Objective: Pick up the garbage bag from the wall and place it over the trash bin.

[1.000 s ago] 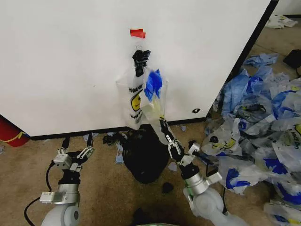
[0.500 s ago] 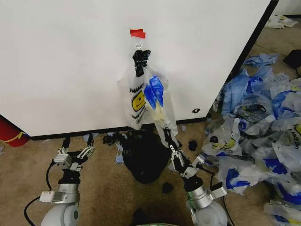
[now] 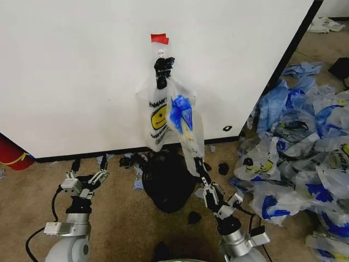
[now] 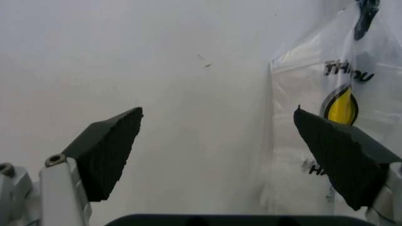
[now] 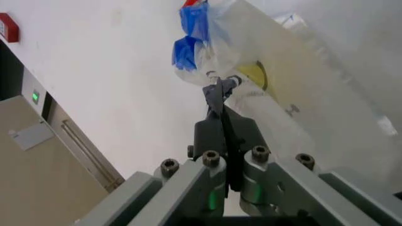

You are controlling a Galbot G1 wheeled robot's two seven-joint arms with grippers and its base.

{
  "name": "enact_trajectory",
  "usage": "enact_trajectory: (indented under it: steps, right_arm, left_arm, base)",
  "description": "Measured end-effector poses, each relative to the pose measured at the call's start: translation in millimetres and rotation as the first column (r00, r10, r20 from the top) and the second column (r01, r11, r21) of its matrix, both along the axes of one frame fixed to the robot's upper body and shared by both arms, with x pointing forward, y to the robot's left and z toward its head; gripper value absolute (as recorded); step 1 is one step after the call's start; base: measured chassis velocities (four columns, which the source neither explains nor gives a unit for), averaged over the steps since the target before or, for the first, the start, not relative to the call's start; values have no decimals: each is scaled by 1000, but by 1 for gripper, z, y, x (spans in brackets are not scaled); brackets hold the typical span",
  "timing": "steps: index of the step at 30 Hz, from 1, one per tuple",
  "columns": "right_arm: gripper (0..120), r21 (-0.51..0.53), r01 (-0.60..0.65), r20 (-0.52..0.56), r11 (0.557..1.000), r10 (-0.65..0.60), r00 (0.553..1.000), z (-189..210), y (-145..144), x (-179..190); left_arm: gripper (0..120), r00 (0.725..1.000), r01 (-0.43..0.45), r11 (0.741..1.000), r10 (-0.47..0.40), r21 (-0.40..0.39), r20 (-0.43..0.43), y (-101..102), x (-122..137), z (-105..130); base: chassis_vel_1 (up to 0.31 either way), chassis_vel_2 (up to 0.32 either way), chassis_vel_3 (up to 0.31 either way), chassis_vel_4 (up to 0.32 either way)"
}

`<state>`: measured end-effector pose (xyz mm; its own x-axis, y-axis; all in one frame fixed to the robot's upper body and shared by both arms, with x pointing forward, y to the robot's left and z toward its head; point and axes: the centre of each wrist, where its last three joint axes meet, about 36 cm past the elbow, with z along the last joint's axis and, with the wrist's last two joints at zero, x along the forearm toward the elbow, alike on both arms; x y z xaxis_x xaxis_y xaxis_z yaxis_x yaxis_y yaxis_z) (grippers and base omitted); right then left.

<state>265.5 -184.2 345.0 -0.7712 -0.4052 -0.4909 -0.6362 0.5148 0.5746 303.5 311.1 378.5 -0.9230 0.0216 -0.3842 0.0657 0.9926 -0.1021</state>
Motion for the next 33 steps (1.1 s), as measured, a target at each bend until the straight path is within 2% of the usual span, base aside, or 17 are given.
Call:
enact_trajectory:
  steps: [33]
  right_arm:
    - [0, 4, 77, -13, 997, -77, 997, -33, 3, -60]
  left_arm:
    - [94, 1000, -9, 1000, 9, 0, -1, 3, -5, -6]
  base:
    - [0, 0, 0, 0]
